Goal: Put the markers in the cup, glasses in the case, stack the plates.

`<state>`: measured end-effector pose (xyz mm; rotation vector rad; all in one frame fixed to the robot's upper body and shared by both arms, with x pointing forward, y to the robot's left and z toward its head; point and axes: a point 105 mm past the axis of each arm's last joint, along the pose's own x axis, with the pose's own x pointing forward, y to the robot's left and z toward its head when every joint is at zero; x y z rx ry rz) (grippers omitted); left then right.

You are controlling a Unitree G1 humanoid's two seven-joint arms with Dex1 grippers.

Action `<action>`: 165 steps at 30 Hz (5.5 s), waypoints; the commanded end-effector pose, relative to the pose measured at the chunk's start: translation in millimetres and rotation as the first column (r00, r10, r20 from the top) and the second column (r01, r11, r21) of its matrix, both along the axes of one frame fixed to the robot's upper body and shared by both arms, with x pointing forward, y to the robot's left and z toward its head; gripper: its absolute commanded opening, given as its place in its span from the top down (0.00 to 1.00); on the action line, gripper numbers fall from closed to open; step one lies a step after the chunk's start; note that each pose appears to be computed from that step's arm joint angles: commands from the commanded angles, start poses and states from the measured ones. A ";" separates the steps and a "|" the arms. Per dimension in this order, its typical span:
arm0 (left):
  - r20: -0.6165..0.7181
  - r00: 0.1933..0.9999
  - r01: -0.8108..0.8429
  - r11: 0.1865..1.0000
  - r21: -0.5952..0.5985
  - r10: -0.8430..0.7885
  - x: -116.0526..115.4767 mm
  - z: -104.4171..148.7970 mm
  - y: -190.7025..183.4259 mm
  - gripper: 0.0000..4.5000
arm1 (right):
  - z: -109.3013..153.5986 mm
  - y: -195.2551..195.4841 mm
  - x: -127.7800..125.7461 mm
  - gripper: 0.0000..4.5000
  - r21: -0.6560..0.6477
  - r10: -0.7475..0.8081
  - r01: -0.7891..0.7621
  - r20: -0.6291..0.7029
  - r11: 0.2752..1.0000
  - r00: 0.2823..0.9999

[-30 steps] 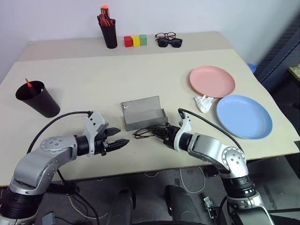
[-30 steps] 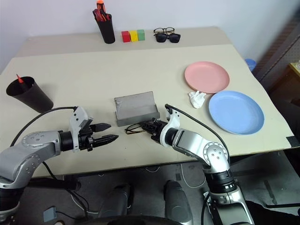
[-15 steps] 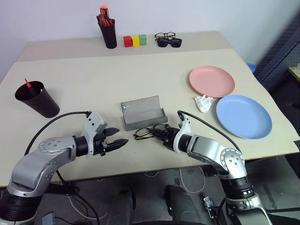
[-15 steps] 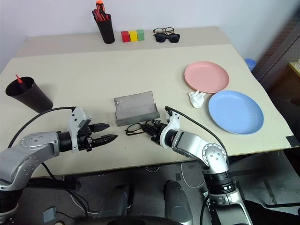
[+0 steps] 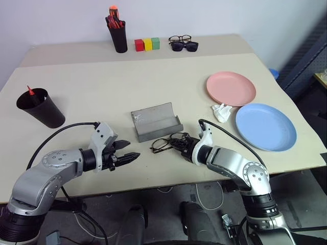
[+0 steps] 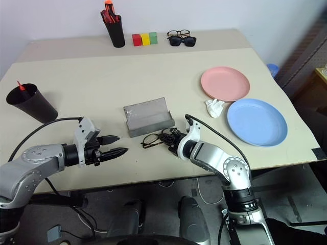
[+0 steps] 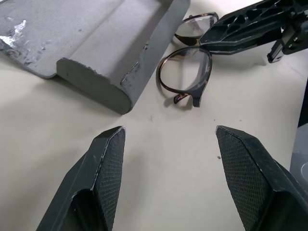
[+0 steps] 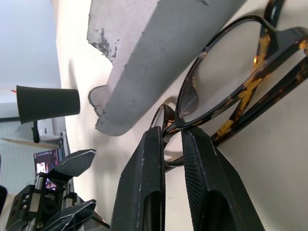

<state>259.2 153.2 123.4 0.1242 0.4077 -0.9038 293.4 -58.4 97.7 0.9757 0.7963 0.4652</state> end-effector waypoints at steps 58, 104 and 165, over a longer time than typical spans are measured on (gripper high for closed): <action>0.082 0.982 -0.166 0.984 -0.059 0.170 -11.4 2.6 9.5 0.32 | 141.4 12.2 79.4 0.99 -0.854 0.851 0.085 0.494 0.513 -0.177; 0.132 0.941 -0.297 0.946 -0.127 0.313 -17.0 16.9 17.1 0.32 | 118.4 29.8 111.2 0.01 -0.866 0.882 0.213 0.401 0.453 -0.247; -0.359 0.894 -0.379 0.879 -0.288 0.267 82.9 30.0 -38.5 0.32 | 105.5 -105.9 66.2 0.01 -0.520 0.287 0.418 0.815 0.745 0.503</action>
